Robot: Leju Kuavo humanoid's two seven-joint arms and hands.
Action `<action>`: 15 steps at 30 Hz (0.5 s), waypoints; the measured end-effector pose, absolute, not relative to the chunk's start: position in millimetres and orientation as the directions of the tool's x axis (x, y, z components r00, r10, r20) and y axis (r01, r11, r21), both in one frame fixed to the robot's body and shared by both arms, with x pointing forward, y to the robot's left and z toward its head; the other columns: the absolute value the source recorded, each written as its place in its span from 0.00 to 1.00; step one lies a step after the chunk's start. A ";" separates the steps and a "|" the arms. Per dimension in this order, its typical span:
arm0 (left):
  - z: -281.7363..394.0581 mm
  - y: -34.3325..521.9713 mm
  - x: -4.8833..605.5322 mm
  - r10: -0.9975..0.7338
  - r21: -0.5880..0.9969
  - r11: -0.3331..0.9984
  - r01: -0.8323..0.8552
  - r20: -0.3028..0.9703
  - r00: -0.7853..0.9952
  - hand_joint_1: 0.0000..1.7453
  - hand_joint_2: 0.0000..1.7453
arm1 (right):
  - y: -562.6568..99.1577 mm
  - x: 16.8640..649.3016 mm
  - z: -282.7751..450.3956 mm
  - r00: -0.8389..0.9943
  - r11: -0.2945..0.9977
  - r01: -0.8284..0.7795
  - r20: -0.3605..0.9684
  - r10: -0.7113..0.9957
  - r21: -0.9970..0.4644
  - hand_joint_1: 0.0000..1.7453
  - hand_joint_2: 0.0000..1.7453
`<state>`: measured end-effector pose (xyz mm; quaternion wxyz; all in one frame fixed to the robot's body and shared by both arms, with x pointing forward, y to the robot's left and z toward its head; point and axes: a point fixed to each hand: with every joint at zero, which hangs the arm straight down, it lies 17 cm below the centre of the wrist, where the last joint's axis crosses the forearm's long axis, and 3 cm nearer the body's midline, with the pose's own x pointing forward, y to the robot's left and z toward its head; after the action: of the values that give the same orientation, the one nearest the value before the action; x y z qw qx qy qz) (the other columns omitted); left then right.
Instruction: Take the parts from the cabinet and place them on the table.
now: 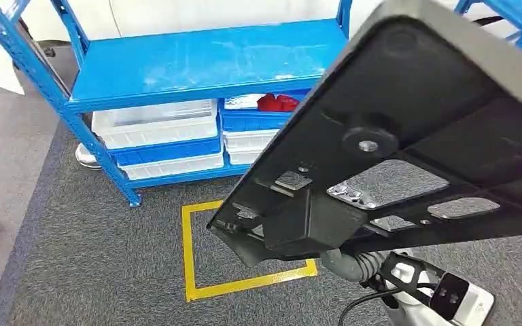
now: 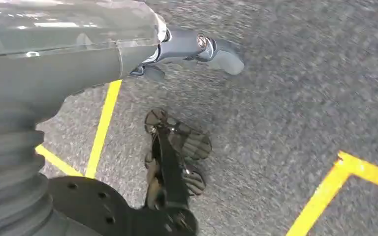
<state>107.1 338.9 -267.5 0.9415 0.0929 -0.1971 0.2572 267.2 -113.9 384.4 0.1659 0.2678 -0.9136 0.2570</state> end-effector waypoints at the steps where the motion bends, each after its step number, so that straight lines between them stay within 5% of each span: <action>1: -266.8 341.3 108.5 0.446 0.075 0.849 -0.522 0.427 0.787 0.00 1.00 | -114.6 265.7 387.2 -0.810 0.732 -0.563 0.429 -0.398 -0.384 1.00 1.00; 15: -262.5 342.2 118.5 0.382 0.061 0.885 -0.462 0.471 0.795 0.00 1.00 | -143.2 209.8 418.5 -0.841 0.785 -0.529 0.325 -0.433 -0.322 1.00 1.00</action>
<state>118.5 342.2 -262.5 0.9435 0.0868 -0.2289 0.2236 209.8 -143.2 418.5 0.1176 0.2563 -0.9375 0.2039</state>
